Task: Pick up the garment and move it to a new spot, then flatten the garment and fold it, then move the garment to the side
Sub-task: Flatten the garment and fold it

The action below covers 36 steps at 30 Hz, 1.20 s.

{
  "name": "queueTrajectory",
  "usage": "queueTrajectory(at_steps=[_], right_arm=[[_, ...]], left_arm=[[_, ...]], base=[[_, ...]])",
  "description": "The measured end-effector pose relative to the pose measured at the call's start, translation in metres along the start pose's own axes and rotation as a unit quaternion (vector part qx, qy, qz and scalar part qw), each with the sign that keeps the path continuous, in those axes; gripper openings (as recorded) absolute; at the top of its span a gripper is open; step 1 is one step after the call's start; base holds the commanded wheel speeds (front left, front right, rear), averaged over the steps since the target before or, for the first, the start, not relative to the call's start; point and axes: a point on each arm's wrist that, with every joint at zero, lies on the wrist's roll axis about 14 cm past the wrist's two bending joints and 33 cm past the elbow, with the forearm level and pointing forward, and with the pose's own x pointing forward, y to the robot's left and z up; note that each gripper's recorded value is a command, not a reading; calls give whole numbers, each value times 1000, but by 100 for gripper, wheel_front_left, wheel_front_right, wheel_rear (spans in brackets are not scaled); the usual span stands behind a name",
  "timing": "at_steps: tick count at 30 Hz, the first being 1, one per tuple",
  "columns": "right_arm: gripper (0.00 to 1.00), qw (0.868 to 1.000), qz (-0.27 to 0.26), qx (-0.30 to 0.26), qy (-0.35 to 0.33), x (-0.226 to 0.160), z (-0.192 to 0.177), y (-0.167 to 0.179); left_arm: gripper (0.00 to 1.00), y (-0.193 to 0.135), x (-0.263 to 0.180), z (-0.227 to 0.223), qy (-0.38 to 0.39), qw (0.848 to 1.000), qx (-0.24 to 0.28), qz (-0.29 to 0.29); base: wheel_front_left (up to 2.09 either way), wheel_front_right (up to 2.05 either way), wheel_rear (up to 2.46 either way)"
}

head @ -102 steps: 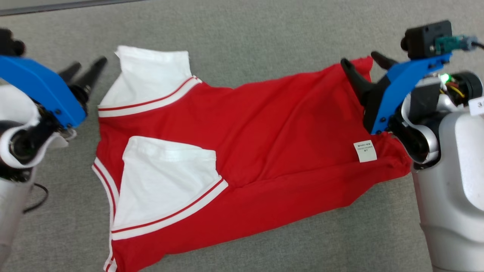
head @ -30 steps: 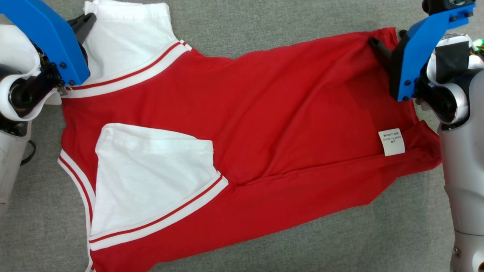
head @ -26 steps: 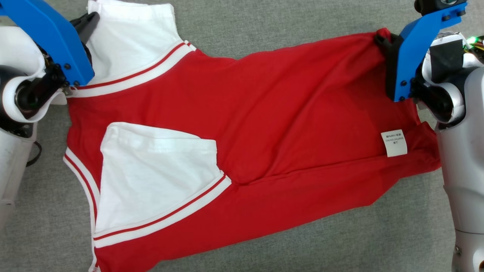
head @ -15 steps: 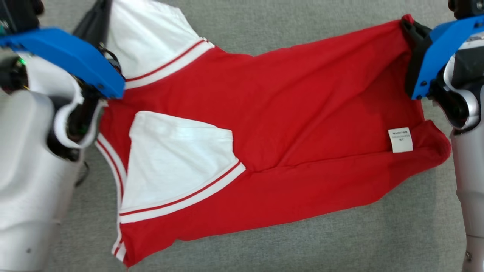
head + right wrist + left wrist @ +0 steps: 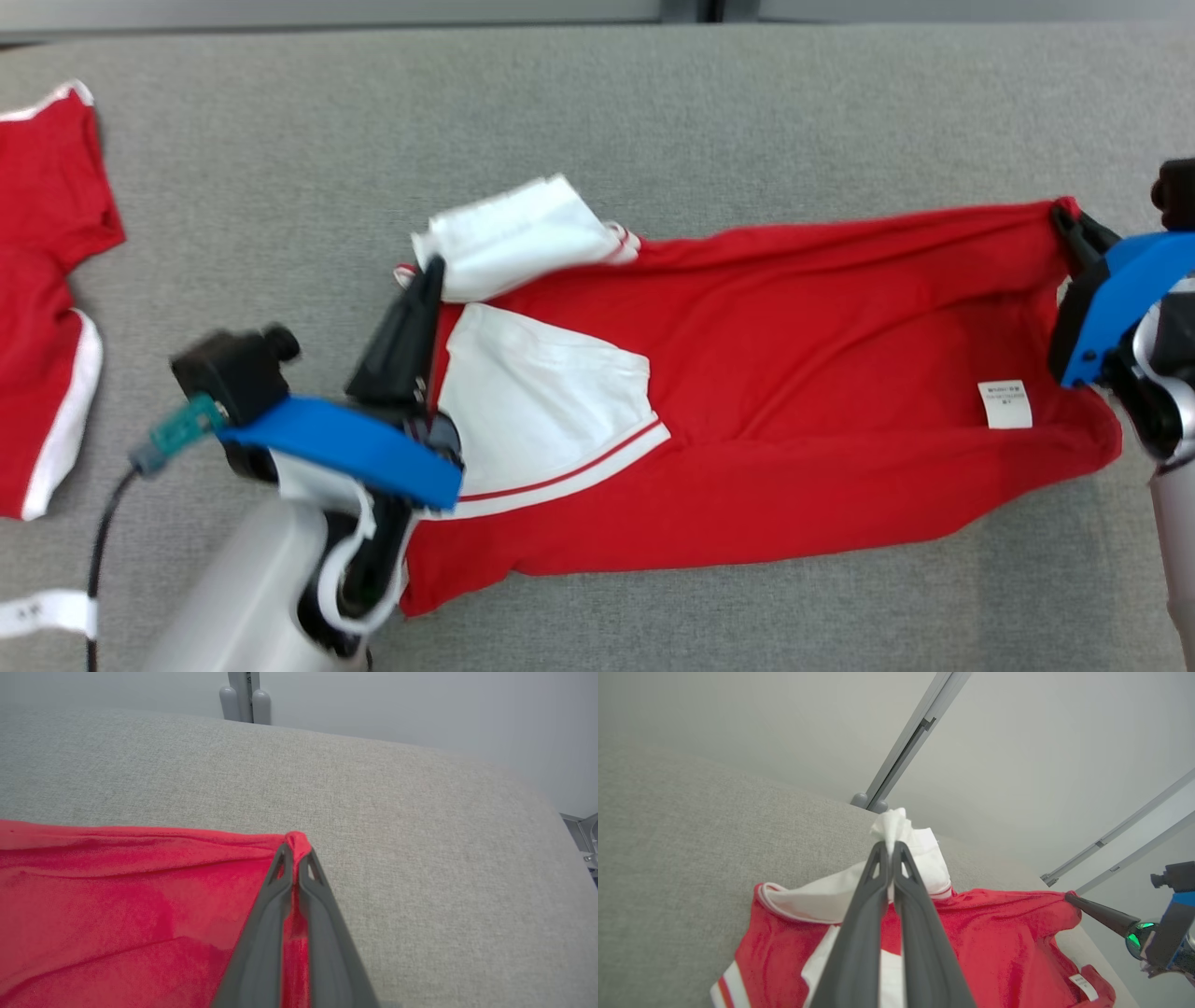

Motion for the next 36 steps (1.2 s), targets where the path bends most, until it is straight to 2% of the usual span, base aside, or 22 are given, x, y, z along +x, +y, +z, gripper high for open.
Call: queueTrajectory(at_steps=[7,17,18,19,20,21,24,28,31,36], right_arm=[[0,1000,-10,-12,19,-17,-12,-6],[0,999,-10,-4,48,-33,-40,-4],[16,999,-11,-1,53,-34,-43,-5],[100,998,-12,1,56,-35,-45,-5],[100,998,-12,2,56,-36,-47,-5],[100,998,-14,5,55,-37,-47,-6],[100,999,-19,14,44,-42,-43,-10],[100,999,-30,33,28,-53,-37,-18],[100,998,-32,54,7,-62,-28,-19],[100,996,-30,82,-18,-73,-18,-15]], left_arm=[[0,-18,-56,-29,27,999,-34,16],[0,-20,-101,-57,51,993,-83,59],[0,-22,-103,-60,57,993,-84,59],[38,-23,-104,-61,59,994,-78,56],[80,-24,-104,-62,61,994,-70,51],[100,-27,-105,-63,64,996,-55,41],[100,-23,-110,-72,77,996,-16,39],[100,-17,-111,-64,48,998,17,44],[100,-8,-109,-49,19,998,34,56],[100,5,-95,-10,-36,993,96,58]], base=[[0,0,0],[0,0,0],[0,0,0],[0,0,0],[0,0,0],[0,0,0],[0,0,0],[0,0,0],[0,0,0],[0,0,0]])
